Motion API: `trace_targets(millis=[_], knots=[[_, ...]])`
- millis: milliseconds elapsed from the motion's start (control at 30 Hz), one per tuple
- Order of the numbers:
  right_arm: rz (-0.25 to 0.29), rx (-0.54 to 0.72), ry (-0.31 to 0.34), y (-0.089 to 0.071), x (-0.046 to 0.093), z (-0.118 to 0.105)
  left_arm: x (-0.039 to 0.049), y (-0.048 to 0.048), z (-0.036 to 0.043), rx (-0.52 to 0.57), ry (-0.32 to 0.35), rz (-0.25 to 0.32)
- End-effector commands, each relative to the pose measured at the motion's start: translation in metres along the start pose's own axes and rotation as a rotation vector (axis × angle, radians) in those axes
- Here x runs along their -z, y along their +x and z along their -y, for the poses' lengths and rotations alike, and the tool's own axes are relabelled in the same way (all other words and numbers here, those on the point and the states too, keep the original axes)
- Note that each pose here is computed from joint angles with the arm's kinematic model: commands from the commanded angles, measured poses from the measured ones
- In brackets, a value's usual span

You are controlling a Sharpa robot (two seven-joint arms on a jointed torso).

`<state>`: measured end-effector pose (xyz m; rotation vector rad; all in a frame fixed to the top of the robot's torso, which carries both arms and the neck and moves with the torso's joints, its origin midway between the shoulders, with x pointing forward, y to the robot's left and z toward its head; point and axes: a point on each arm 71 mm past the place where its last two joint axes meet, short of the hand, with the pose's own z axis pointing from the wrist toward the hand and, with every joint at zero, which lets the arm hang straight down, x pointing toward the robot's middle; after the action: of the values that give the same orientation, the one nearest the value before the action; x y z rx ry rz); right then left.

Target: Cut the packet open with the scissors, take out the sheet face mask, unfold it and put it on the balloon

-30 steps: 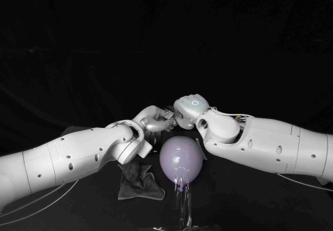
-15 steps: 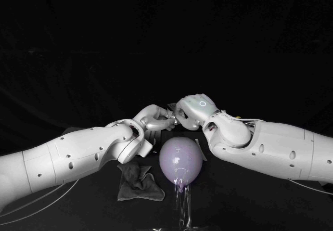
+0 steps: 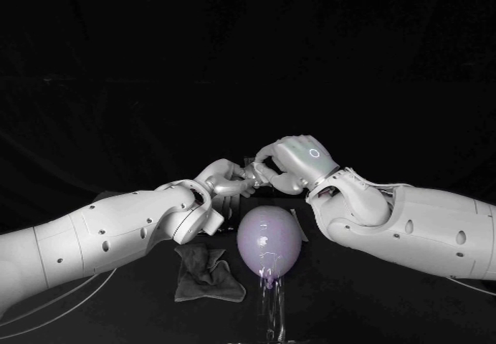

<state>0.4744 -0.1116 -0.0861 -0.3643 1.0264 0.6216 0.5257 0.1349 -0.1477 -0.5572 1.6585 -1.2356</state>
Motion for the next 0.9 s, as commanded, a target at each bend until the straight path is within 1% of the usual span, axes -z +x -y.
trace_targets(millis=[33, 233, 400, 533, 633, 700, 833, 900], knots=[[0.093, -0.047, -0.056, -0.009, 0.001, -0.006, -0.0009, 0.0010, -0.0003, 0.021, -0.018, -0.011], [0.116, -0.076, -0.072, -0.012, 0.003, -0.008, -0.0011, 0.0005, -0.0012, 0.025, -0.024, -0.009], [0.116, -0.118, -0.076, -0.014, 0.005, -0.011, -0.0014, -0.0007, -0.0026, 0.031, -0.032, -0.005], [0.112, -0.155, -0.059, -0.016, 0.006, -0.009, -0.0013, -0.0029, -0.0047, 0.033, -0.042, -0.002], [0.111, -0.188, -0.032, -0.019, 0.008, -0.005, -0.0005, -0.0058, -0.0074, 0.032, -0.053, 0.000], [0.113, -0.205, -0.015, -0.022, 0.009, -0.001, 0.0007, -0.0081, -0.0094, 0.032, -0.060, -0.001], [0.123, -0.238, 0.021, -0.029, 0.010, 0.009, 0.0061, -0.0154, -0.0150, 0.033, -0.078, -0.003], [0.130, -0.259, 0.036, -0.034, 0.011, 0.016, 0.0117, -0.0207, -0.0195, 0.045, -0.098, -0.011]])
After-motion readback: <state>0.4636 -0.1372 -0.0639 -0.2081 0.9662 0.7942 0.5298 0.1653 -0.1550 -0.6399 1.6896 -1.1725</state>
